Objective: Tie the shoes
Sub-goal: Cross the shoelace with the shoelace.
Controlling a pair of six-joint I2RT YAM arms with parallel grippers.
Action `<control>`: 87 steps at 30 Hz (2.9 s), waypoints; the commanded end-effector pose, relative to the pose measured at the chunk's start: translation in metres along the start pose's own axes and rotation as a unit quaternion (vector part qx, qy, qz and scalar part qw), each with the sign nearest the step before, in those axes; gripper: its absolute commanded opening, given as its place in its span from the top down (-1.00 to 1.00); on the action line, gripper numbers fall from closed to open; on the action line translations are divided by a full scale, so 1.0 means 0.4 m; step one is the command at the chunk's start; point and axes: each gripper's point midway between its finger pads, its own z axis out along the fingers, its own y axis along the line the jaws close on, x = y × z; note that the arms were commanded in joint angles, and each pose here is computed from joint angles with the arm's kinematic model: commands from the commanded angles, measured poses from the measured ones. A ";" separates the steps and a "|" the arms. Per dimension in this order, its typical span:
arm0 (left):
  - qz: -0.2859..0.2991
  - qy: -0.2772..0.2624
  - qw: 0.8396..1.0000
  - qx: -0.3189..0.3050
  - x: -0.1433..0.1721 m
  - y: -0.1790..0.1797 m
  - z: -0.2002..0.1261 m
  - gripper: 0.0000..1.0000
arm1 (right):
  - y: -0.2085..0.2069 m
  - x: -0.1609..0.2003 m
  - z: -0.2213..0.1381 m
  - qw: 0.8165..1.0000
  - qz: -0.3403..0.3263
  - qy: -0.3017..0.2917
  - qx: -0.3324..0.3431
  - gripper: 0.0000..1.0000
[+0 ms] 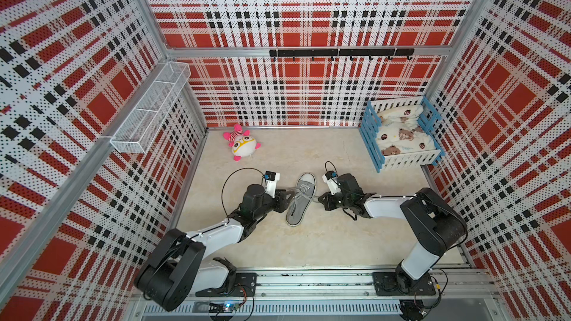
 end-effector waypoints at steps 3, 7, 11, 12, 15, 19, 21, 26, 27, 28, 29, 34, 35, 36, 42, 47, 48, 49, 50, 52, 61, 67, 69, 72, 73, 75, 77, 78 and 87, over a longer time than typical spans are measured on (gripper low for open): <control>0.005 0.034 0.998 0.046 0.009 -0.036 0.048 0.09 | 0.014 -0.034 -0.015 1.000 -0.011 -0.014 -0.006 1.00; 0.001 0.037 0.998 0.052 0.008 -0.039 0.061 0.36 | 0.013 -0.031 -0.017 1.000 -0.011 -0.013 -0.006 1.00; -0.003 0.041 0.998 0.052 0.014 -0.034 0.063 0.57 | 0.012 -0.029 -0.015 1.000 -0.011 -0.012 -0.006 1.00; -0.003 0.042 0.998 0.052 0.015 -0.034 0.063 0.61 | 0.014 -0.028 -0.014 1.000 -0.012 -0.011 -0.007 1.00; -0.006 0.043 0.998 0.051 0.019 -0.032 0.062 0.58 | 0.014 -0.030 -0.013 1.000 -0.011 -0.011 -0.008 1.00; -0.009 0.044 0.998 0.049 0.022 -0.026 0.058 0.55 | 0.015 -0.032 -0.015 1.000 -0.013 -0.012 -0.007 1.00; -0.012 0.046 0.998 0.049 0.026 -0.026 0.056 0.55 | 0.015 -0.032 -0.016 1.000 -0.013 -0.011 -0.007 1.00; -0.014 0.050 0.997 0.050 0.037 -0.025 0.053 0.58 | 0.014 -0.031 -0.015 1.000 -0.013 -0.011 -0.007 1.00; -0.014 0.051 0.997 0.049 0.038 -0.023 0.052 0.58 | 0.015 -0.032 -0.014 1.000 -0.013 -0.011 -0.007 1.00; -0.014 0.051 0.997 0.049 0.040 -0.022 0.052 0.58 | 0.015 -0.032 -0.014 1.000 -0.013 -0.010 -0.008 1.00; -0.015 0.052 0.997 0.047 0.042 -0.020 0.052 0.58 | 0.015 -0.033 -0.014 1.000 -0.013 -0.011 -0.008 1.00; -0.018 0.050 0.998 0.039 0.040 -0.007 0.053 0.57 | 0.018 -0.037 -0.013 1.000 -0.014 -0.011 -0.010 1.00; -0.019 0.051 0.998 0.039 0.041 -0.005 0.053 0.57 | 0.020 -0.038 -0.014 1.000 -0.015 -0.011 -0.011 1.00; -0.032 0.051 0.997 0.038 0.040 -0.004 0.053 0.57 | 0.019 -0.037 -0.014 1.000 -0.014 -0.011 -0.010 1.00; -0.040 0.054 0.997 0.032 0.050 0.004 0.050 0.55 | 0.018 -0.032 -0.012 1.000 -0.013 -0.008 -0.011 1.00; -0.043 0.059 0.997 0.032 0.059 0.005 0.050 0.51 | 0.018 -0.030 -0.009 1.000 -0.013 -0.007 -0.013 1.00; -0.045 0.059 0.997 0.032 0.059 0.007 0.050 0.52 | 0.019 -0.031 -0.010 1.000 -0.013 -0.008 -0.014 1.00; -0.045 0.060 0.997 0.032 0.061 0.007 0.050 0.55 | 0.017 -0.029 -0.010 1.000 -0.013 -0.008 -0.013 1.00; -0.046 0.060 0.997 0.031 0.061 0.008 0.050 0.60 | 0.018 -0.030 -0.010 1.000 -0.013 -0.008 -0.013 1.00; -0.045 0.060 0.997 0.033 0.061 0.007 0.050 0.70 | 0.017 -0.029 -0.010 1.000 -0.013 -0.008 -0.013 1.00; -0.045 0.047 0.997 0.035 0.040 0.002 0.039 1.00 | 0.014 -0.027 -0.010 1.000 -0.014 -0.008 -0.010 1.00; -0.042 0.032 0.998 0.032 0.018 0.002 0.029 1.00 | 0.015 -0.042 -0.020 1.000 -0.024 -0.016 -0.004 1.00; -0.040 0.028 0.998 0.033 0.012 0.000 0.027 1.00 | 0.017 -0.049 -0.027 0.999 -0.029 -0.020 -0.001 1.00; -0.036 0.024 0.998 0.036 0.004 -0.005 0.024 1.00 | 0.024 -0.066 -0.042 0.999 -0.040 -0.029 0.002 0.98; -0.036 0.023 0.998 0.036 0.003 -0.006 0.023 1.00 | 0.027 -0.070 -0.048 0.999 -0.044 -0.032 0.003 0.93; -0.035 0.022 0.998 0.038 0.001 -0.009 0.022 1.00 | 0.029 -0.084 -0.061 0.998 -0.054 -0.038 0.009 0.82; -0.034 0.020 0.998 0.038 -0.003 -0.011 0.021 1.00 | 0.031 -0.097 -0.074 0.997 -0.063 -0.046 0.015 0.71; -0.034 0.019 0.999 0.037 -0.005 -0.009 0.021 1.00 | 0.034 -0.106 -0.081 0.996 -0.068 -0.051 0.016 0.66; -0.030 0.017 0.999 0.040 -0.005 -0.019 0.020 1.00 | 0.108 -0.154 -0.110 0.987 -0.131 -0.091 -0.024 -0.03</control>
